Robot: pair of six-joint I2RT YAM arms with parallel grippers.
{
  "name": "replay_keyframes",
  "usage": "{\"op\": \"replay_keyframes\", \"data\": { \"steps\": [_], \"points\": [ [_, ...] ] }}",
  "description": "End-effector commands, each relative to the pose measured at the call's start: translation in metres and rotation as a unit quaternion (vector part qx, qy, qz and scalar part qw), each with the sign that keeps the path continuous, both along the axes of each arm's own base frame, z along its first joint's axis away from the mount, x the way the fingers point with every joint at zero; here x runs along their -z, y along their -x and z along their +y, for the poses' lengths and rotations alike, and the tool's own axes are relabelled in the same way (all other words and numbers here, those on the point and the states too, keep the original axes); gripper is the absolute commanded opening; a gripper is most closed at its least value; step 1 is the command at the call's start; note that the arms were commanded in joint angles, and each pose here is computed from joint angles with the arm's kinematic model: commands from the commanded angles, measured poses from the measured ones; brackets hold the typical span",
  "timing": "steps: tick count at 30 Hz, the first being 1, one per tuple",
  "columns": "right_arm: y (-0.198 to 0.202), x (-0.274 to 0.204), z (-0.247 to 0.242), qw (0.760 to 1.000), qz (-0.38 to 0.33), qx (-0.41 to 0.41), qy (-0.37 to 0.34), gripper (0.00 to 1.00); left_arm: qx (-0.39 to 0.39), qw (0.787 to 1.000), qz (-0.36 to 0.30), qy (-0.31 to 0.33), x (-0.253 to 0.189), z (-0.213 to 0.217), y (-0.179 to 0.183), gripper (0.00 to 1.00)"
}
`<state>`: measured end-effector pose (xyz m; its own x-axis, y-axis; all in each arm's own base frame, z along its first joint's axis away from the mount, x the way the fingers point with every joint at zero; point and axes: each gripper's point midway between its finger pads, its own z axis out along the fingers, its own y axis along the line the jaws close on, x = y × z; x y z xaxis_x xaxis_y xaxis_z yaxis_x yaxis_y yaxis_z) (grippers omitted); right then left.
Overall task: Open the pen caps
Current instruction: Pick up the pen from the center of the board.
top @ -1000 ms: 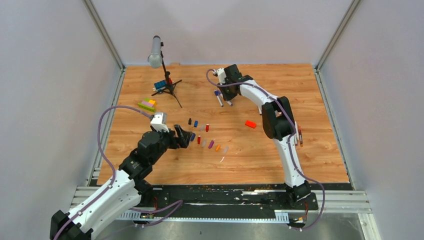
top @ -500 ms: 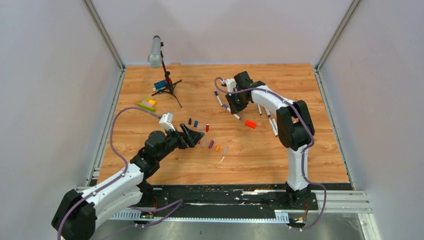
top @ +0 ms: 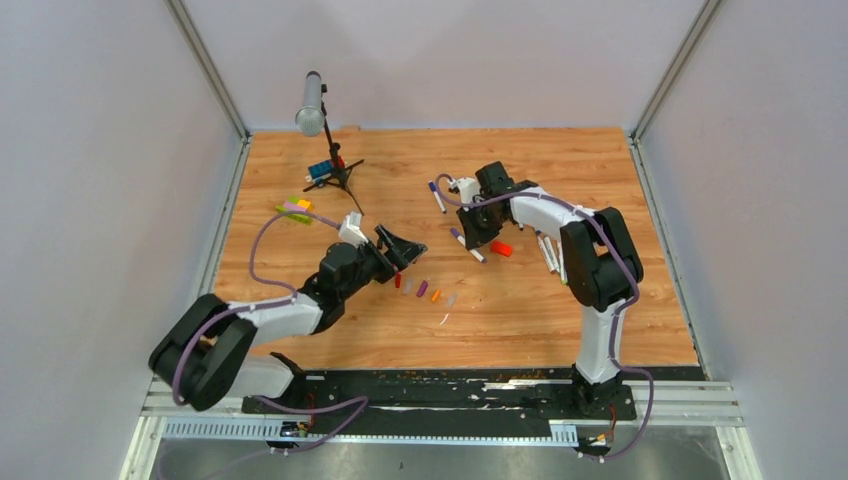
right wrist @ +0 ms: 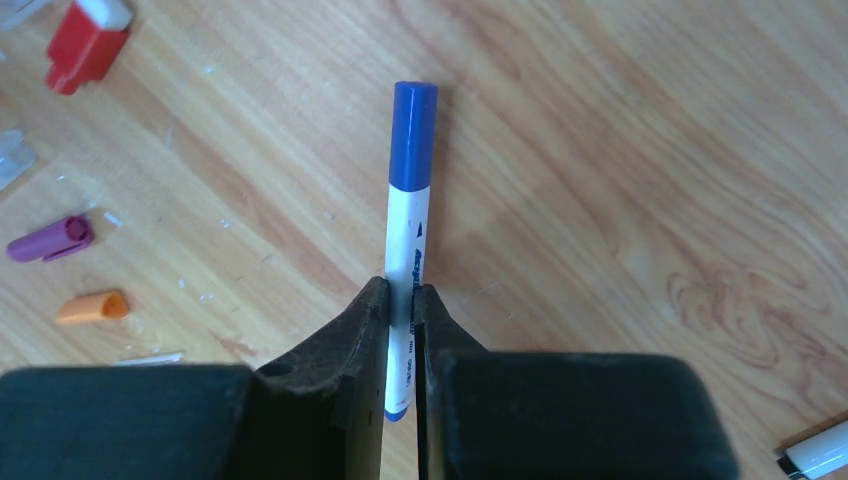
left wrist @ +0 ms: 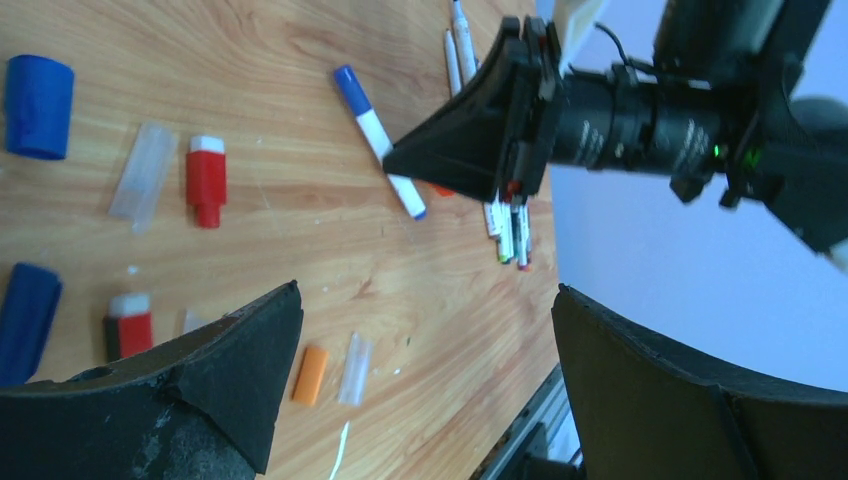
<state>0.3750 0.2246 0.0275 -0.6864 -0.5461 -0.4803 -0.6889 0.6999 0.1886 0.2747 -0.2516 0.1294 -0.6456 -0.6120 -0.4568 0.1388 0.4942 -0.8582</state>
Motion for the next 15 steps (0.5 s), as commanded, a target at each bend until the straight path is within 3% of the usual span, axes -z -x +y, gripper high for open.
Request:
{"op": "replay_keyframes", "data": {
  "steps": [1, 4, 15],
  "points": [
    [0.000, -0.036, 0.015, 0.998, -0.037, -0.012, -0.056, 0.00, -0.009, 0.996, -0.016, 0.090, -0.033, -0.026, -0.030, 1.00],
    [0.003, -0.043, 0.015, 0.997, -0.043, -0.013, -0.066, 0.00, -0.003, 0.994, -0.012, 0.108, -0.032, -0.041, -0.041, 1.00],
    [0.016, -0.073, 0.027, 0.990, -0.035, -0.028, -0.132, 0.00, -0.025, 0.997, 0.039, 0.061, 0.002, -0.067, -0.064, 1.00]
  ]
}}
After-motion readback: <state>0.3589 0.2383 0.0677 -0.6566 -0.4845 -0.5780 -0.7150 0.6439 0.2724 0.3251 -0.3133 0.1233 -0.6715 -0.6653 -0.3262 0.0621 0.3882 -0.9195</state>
